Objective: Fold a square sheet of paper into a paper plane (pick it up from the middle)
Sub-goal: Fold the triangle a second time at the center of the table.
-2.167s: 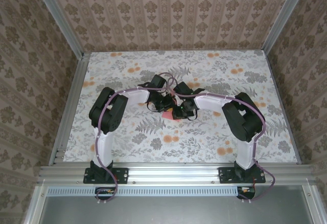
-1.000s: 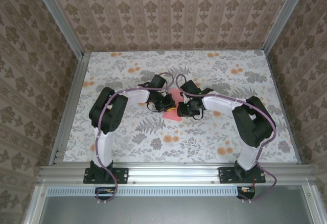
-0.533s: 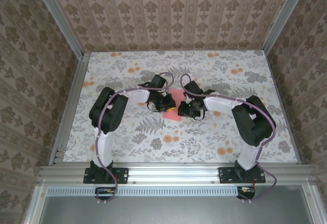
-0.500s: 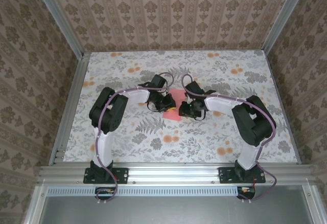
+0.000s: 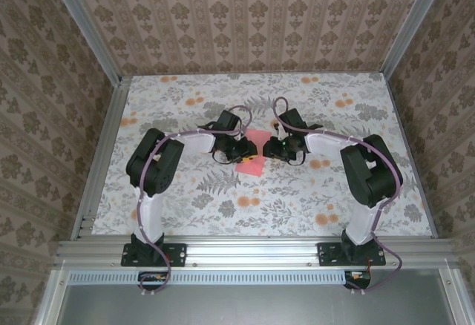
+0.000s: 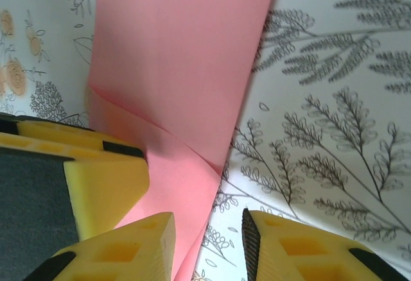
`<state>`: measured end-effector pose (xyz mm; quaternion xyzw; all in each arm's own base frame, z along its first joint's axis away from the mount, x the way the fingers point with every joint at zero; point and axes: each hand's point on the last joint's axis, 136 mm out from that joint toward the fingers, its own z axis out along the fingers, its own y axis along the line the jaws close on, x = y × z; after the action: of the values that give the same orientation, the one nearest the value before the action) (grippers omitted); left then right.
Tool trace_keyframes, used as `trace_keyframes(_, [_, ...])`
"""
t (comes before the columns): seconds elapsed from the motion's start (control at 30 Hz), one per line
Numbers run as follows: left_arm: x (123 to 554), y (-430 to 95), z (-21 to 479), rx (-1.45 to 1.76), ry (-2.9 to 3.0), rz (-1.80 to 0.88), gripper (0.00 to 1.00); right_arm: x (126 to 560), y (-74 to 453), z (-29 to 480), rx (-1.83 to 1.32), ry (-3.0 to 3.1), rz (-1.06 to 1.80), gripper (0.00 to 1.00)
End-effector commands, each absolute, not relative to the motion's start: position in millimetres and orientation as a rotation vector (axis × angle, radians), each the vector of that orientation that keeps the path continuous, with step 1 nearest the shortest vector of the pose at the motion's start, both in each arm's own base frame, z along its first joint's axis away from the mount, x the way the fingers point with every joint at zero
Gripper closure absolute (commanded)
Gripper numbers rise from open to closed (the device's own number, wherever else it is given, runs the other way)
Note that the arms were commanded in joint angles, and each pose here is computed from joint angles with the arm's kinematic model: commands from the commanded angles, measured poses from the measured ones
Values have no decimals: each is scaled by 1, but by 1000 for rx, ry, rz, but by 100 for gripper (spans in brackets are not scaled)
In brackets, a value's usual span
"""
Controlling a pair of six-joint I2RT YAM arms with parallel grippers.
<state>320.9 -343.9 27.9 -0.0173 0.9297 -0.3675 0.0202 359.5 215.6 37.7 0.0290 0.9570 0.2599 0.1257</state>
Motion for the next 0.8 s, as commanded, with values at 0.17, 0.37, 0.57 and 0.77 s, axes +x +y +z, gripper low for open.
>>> trace_keyframes(0.17, [311,-330,30,-84,2883,-1130,71,362,231,33,-128,2795,883,64])
trace_keyframes(0.37, [308,-323,33,-78,2875,-1124,74,357,237,32,-152,2798,936,68])
trace_keyframes(0.57, [309,-323,34,-76,2867,-1135,77,352,241,26,-167,2827,933,69])
trace_keyframes(0.77, [310,-326,49,-45,2820,-1172,73,350,243,26,-184,2832,940,69])
